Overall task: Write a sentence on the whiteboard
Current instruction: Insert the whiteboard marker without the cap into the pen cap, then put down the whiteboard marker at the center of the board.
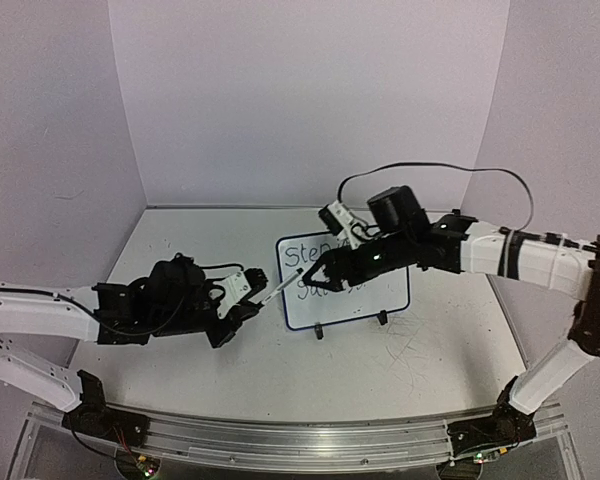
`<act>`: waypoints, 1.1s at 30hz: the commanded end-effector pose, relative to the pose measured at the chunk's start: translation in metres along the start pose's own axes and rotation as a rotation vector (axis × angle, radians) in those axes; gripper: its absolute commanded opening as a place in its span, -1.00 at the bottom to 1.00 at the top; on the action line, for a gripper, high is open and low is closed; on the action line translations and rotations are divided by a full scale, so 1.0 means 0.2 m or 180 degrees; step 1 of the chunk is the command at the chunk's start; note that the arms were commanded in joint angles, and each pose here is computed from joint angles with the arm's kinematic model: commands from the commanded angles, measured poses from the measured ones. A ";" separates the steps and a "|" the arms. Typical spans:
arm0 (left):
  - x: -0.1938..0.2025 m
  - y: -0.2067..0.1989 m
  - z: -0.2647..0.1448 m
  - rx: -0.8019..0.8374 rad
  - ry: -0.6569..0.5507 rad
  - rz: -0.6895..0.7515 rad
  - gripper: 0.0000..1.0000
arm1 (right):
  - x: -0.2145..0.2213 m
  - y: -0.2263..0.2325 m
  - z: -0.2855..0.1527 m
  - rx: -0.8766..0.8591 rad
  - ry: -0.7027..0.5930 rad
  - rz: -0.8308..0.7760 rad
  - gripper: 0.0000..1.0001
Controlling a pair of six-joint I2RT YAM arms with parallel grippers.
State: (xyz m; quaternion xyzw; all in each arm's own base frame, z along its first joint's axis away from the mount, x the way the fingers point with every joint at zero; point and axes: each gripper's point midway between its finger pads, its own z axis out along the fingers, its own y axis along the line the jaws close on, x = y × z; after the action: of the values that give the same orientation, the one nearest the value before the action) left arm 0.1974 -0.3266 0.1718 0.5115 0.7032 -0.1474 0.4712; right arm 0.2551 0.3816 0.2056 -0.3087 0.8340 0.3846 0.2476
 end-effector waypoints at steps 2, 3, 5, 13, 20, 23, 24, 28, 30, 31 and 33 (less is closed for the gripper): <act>0.17 0.13 -0.18 -0.0544 -0.0334 -0.1585 -1.00 | -0.43 -0.04 -0.63 0.0904 -0.1471 -0.0251 0.79; 0.23 0.17 -0.21 -0.0728 -0.0365 -0.1948 -1.00 | -0.45 -0.07 -0.71 0.1096 -0.1631 -0.0280 0.83; 0.40 0.26 -0.25 -0.1223 -0.0309 -0.2594 -1.00 | -0.48 -0.12 -0.88 0.1499 -0.1912 -0.0308 0.88; 0.72 0.24 0.03 -0.1443 0.0890 -0.3419 -1.00 | -0.49 -0.13 -1.18 0.2025 -0.2363 -0.0423 0.96; 0.84 0.17 0.21 -0.1300 0.1439 -0.3328 -0.97 | -0.46 -0.10 -1.36 0.2136 -0.2616 -0.0425 0.96; 0.85 0.20 0.20 -0.1386 0.1438 -0.3355 -0.64 | -0.44 -0.12 -1.43 0.2266 -0.2691 -0.0386 0.97; 0.86 0.20 0.19 -0.1408 0.1431 -0.3366 -0.44 | -0.43 -0.12 -1.45 0.2311 -0.2715 -0.0368 0.97; 0.77 0.34 0.06 -0.1737 0.1312 -0.3266 -0.03 | -0.44 -0.07 -1.60 0.2323 -0.2932 -0.0322 0.97; 0.62 0.45 -0.04 -0.1876 0.1123 -0.3131 0.24 | -0.45 -0.02 -1.69 0.2295 -0.3058 -0.0338 0.96; 0.53 0.52 -0.09 -0.1926 0.0986 -0.3044 0.36 | -0.46 0.01 -1.75 0.2317 -0.3129 -0.0356 0.96; 0.30 0.65 -0.21 -0.2009 0.0576 -0.2842 0.61 | -0.46 0.03 -1.87 0.2436 -0.3266 -0.0380 0.96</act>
State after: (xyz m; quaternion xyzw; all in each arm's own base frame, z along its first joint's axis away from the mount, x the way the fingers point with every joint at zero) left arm 0.2516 -0.2108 0.0615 0.0080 0.9519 -0.0584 0.3005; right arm 0.2677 0.1523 0.4327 -0.0559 0.7118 0.1575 0.6822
